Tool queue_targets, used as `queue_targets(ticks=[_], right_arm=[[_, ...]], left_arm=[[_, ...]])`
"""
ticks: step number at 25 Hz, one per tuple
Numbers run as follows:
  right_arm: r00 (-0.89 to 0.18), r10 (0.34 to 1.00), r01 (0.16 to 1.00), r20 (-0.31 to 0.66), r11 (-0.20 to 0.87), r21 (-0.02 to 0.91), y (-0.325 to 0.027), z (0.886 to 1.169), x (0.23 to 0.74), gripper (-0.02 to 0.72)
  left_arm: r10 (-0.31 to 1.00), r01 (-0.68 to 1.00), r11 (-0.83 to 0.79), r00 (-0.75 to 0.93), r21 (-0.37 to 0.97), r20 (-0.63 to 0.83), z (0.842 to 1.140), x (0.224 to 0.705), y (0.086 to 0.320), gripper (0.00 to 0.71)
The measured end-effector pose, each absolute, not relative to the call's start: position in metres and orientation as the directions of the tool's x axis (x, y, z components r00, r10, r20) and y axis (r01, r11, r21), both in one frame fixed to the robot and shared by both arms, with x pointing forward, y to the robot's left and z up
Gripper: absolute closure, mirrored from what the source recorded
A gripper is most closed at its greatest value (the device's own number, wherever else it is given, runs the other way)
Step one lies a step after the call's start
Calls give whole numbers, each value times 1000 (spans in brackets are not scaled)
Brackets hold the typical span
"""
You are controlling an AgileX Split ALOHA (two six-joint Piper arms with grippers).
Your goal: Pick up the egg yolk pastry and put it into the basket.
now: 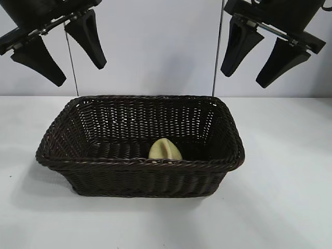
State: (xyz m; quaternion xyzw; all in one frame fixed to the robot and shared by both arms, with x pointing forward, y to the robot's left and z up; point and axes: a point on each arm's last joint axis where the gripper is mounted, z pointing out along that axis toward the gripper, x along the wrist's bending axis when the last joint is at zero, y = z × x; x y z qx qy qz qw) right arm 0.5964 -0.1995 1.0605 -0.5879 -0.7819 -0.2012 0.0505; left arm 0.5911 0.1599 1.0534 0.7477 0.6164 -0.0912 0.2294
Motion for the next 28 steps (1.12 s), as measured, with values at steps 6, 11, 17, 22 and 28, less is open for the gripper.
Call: queue_targets(ticks=[6, 11, 17, 22, 28], right_arm=[[-305, 898, 939, 316, 228, 259, -199, 1061, 597, 185], [-305, 898, 938, 317, 226, 261, -199, 1061, 597, 185], [-305, 898, 937, 316, 225, 268, -199, 1061, 597, 185], [-305, 898, 937, 315, 224, 269, -199, 1061, 598, 185], [-305, 898, 937, 315, 224, 269, -199, 1061, 598, 185]], left_arm=[[880, 964, -135, 223, 231, -419, 1053, 591, 160, 171], [880, 964, -135, 223, 231, -419, 1053, 591, 160, 171], [880, 964, -135, 223, 231, -419, 1053, 591, 160, 171], [880, 964, -135, 223, 231, -419, 1053, 591, 160, 171], [880, 964, -135, 223, 231, -419, 1053, 591, 160, 171]])
